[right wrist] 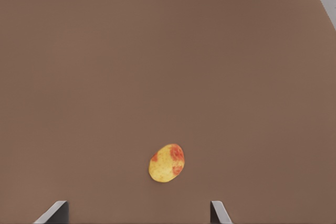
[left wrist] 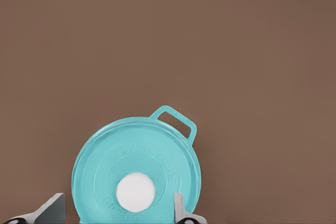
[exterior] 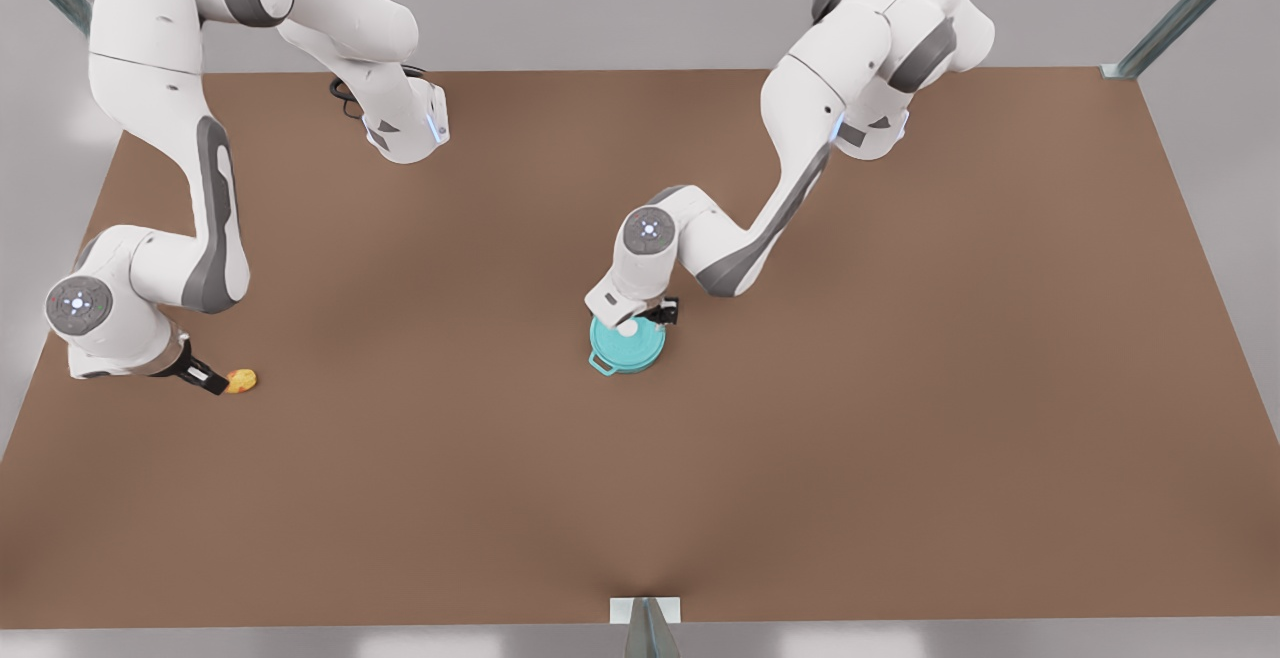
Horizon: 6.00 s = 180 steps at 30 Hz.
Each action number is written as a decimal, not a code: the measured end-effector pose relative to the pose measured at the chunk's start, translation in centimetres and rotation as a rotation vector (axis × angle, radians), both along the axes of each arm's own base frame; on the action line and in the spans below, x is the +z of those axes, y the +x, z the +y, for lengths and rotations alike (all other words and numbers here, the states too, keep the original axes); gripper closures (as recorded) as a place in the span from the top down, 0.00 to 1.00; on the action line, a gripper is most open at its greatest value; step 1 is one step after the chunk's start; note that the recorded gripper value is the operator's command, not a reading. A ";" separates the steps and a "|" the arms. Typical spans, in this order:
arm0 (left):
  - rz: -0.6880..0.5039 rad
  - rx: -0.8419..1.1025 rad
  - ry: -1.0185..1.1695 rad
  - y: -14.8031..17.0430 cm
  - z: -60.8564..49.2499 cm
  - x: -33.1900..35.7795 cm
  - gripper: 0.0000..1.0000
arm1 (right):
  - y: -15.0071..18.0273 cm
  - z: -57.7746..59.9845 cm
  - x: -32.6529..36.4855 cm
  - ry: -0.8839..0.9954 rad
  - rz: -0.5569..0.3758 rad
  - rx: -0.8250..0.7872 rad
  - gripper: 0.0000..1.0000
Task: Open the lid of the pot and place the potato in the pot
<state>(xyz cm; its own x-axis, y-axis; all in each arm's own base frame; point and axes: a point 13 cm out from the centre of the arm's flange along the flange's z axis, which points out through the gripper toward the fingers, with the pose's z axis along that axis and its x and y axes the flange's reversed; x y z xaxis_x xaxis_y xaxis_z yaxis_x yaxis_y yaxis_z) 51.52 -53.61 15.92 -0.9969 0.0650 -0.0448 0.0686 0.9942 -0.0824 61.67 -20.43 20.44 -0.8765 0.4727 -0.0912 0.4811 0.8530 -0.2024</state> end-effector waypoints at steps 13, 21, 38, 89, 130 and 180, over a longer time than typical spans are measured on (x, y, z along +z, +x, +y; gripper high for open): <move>-0.048 0.144 -0.003 -1.1 -1.1 -4.6 1.00 | -0.4 0.3 -6.8 0.003 -0.127 -0.146 1.00; -0.052 0.205 0.001 -1.1 -1.0 -5.9 0.52 | -1.8 -1.3 -11.1 0.013 -0.127 -0.247 1.00; -0.077 0.503 0.132 16.1 21.8 -7.5 0.33 | -3.6 -2.3 -16.2 0.025 -0.141 -0.325 1.00; 0.179 0.141 -0.065 9.1 46.3 23.7 1.00 | -3.4 -5.0 -16.5 0.016 -0.181 -0.366 0.52; 0.178 0.095 -0.070 9.5 47.2 23.0 1.00 | -1.3 41.5 3.9 0.209 -0.080 -0.134 0.50; 0.178 0.086 -0.062 9.4 46.9 23.1 1.00 | 9.4 18.8 20.1 0.118 -0.313 -0.802 1.00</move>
<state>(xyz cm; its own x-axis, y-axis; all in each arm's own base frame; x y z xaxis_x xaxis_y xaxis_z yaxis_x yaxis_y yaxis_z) 60.97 -6.75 39.02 -0.9911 -0.0185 0.1318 -0.0380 0.9885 -0.1464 71.08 -1.66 40.55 -0.2178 0.9585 -0.1839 0.9647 0.2400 0.1087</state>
